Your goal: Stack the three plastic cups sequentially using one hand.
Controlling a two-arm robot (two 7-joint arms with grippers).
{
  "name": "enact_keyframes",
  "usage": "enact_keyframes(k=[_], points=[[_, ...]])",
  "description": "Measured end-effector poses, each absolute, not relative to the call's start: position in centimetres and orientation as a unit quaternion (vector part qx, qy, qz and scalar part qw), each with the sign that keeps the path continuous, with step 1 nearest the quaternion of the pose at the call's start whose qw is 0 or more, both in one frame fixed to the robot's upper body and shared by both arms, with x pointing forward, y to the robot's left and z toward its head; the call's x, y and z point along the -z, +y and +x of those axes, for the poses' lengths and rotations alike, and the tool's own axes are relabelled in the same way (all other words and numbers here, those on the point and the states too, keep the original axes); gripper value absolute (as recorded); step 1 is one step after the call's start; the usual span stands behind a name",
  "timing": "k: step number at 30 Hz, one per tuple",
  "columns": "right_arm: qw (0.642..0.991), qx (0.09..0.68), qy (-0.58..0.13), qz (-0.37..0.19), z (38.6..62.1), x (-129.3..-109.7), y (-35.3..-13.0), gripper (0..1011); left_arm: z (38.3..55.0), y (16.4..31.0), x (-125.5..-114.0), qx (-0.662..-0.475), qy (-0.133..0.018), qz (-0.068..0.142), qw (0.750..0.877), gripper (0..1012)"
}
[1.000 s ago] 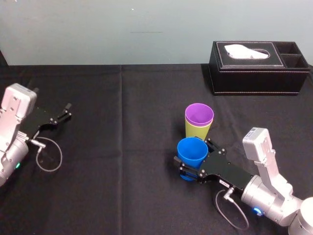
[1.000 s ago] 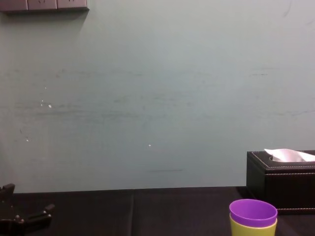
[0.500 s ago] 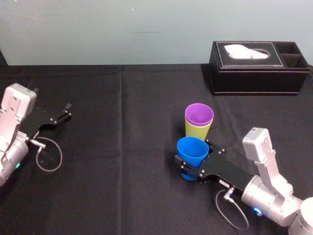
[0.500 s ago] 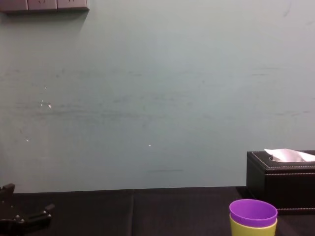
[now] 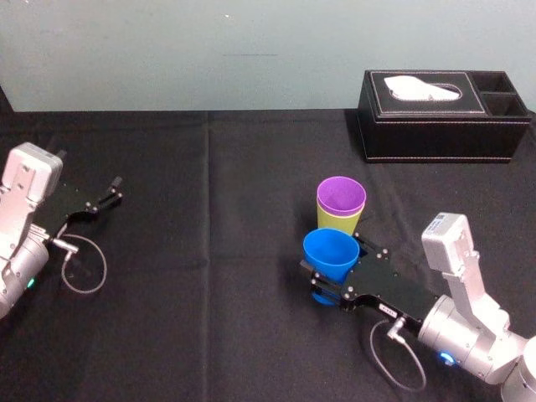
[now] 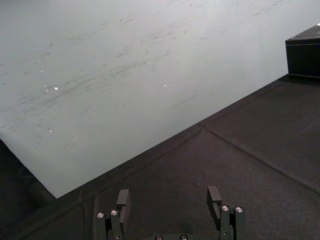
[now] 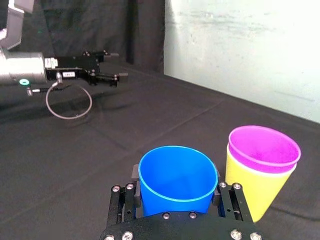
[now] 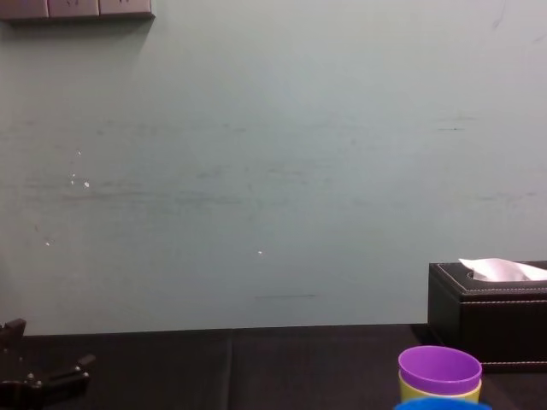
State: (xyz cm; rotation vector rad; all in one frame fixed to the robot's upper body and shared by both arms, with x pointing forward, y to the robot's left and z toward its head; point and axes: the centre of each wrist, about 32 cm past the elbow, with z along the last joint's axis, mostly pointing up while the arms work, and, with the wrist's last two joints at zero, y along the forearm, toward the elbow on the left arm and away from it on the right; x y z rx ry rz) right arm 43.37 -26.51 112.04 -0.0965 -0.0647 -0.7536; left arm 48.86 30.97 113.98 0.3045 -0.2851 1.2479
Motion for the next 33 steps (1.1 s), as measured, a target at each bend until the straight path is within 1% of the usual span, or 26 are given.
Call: enact_keyframes(k=[13,15,16,26,33], points=[[0.923,0.38,-0.048,-0.033,43.4,-114.7,-26.5,744,48.9,31.0,-114.0,-0.58,-0.132,0.142,0.791,1011],[0.921,0.387,-0.046,-0.029,43.7,-115.5,-26.7,743,48.9,31.0,-114.0,-0.58,-0.132,0.141,0.791,1011],[0.921,0.387,-0.046,-0.029,43.7,-115.5,-26.7,743,48.9,31.0,-114.0,-0.58,-0.132,0.141,0.791,1011],[0.911,0.409,-0.041,-0.013,45.4,-118.3,-27.4,743,48.9,31.0,-114.0,-0.58,-0.132,0.141,0.791,1011],[0.909,0.414,-0.046,-0.004,46.2,-119.2,-27.3,743,48.9,31.0,-114.0,-0.58,-0.132,0.142,0.791,1011]])
